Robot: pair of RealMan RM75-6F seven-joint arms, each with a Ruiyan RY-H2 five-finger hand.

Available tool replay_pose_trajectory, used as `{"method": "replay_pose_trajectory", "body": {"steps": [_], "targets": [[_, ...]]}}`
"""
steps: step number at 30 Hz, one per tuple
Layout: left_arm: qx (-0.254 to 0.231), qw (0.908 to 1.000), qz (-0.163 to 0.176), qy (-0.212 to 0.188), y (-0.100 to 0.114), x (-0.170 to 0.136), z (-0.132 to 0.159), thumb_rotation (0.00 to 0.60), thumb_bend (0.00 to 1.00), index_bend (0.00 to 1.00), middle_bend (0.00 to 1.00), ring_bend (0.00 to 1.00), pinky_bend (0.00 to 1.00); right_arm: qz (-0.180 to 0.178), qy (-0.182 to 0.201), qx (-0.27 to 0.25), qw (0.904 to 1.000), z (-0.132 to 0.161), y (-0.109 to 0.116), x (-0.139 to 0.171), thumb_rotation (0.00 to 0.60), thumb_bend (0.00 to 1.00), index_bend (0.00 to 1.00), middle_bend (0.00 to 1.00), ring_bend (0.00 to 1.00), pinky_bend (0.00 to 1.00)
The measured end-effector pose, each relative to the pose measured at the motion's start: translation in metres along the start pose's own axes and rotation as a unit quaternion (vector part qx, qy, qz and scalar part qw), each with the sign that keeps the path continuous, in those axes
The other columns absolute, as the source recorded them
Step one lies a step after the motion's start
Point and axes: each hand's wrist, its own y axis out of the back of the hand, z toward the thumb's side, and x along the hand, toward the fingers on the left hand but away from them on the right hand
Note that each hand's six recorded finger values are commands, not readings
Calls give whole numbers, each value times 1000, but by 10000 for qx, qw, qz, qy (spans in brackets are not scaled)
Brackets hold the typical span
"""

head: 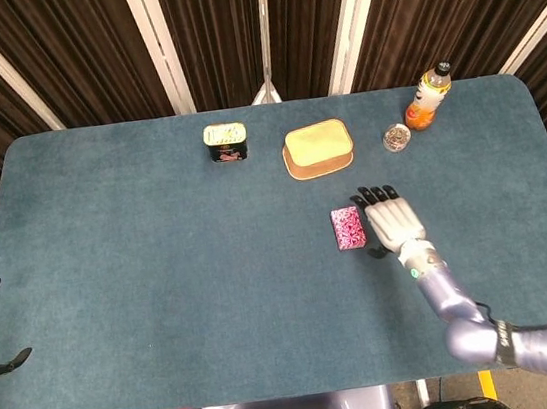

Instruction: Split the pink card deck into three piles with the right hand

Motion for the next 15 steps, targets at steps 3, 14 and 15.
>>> {"method": "replay_pose_trajectory", "body": {"steps": [3,14,15], "targets": [[-8,10000,-46,13,-1,0,0,600,0,0,0,0,0,59,-35,-16,10000,4,-3,-10,600,249,132,0,0,0],[-66,9999,-141,41,-2,2,-1,600,0,0,0,0,0,305,-113,53,9995,17,-16,-27,600,248,121,0,0,0],[-73,9999,-149,41,-2,2,-1,600,0,0,0,0,0,323,-126,63,9994,18,-16,-28,600,249,119,0,0,0]]}}
